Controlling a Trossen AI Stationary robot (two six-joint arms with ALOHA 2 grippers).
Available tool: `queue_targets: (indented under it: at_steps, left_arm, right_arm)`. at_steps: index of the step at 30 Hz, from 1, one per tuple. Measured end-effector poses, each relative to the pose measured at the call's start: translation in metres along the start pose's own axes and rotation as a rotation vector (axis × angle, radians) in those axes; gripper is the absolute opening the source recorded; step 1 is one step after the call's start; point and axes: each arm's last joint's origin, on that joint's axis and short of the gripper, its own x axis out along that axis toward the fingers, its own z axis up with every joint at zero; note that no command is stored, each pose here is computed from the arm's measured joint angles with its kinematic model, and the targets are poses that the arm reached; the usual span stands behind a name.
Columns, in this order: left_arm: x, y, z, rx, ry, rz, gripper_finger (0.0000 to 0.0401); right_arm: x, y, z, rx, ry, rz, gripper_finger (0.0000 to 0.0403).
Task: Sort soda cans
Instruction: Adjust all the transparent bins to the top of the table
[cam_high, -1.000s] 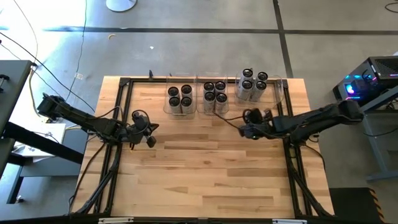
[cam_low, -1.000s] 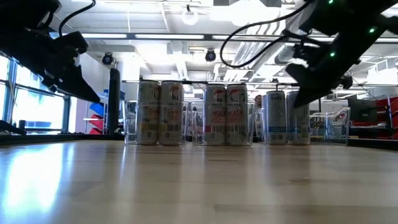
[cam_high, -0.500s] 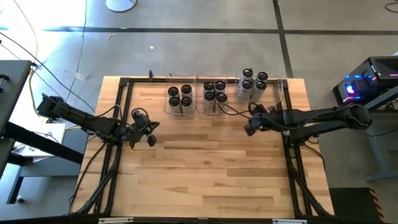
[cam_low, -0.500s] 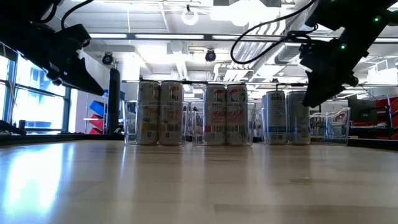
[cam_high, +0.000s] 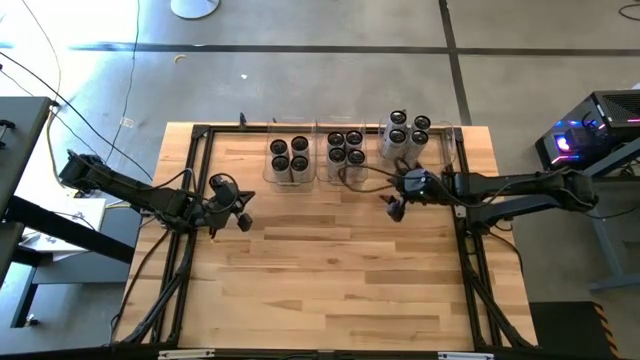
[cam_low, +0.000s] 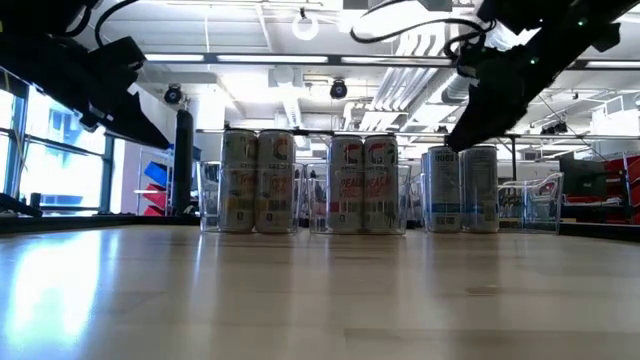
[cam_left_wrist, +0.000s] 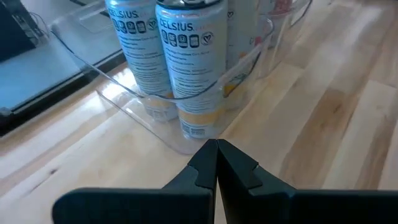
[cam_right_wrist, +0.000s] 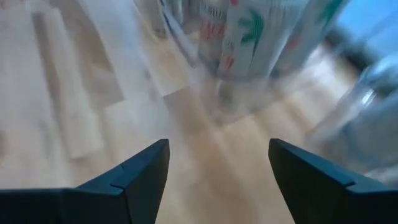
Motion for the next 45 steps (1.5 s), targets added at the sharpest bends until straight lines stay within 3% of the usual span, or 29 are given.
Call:
queue_targets:
  at_steps: [7,10,16,20,26,31,35,45]
  left_arm:
    - [0.001,0.004,0.002,-0.011,-0.062,0.109,0.0004]
    - [0.002,0.004,0.004,-0.051,-0.071,0.112,0.0013]
    - [0.005,0.007,0.009,-0.008,-0.098,0.155,0.0035]
    - [0.008,0.010,0.014,-0.014,-0.126,0.202,0.0043]
    - [0.012,0.015,0.017,-0.012,-0.133,0.260,0.0044]
    - [0.014,0.018,0.018,-0.007,-0.130,0.291,0.0044]
    - [0.015,0.021,0.020,0.005,-0.134,0.319,0.0044]
    - [0.017,0.023,0.025,0.051,-0.152,0.362,0.0044]
  right_arm:
    - [0.017,-0.001,0.009,-0.311,-0.060,-0.163,0.0271]
    - [0.028,-0.012,0.012,-0.356,-0.039,-0.233,0.0271]
    - [0.049,-0.042,0.013,-0.303,0.015,-0.318,0.0271]
    - [0.058,-0.060,0.011,-0.282,0.051,-0.280,0.0271]
    - [0.067,-0.079,0.007,-0.248,0.096,-0.316,0.0271]
    - [0.078,-0.082,0.005,-0.258,0.110,-0.295,0.0263]
    - [0.086,-0.081,0.002,-0.247,0.084,-0.213,0.0233]
    - [0.088,-0.081,0.005,-0.159,0.054,-0.213,0.0128]
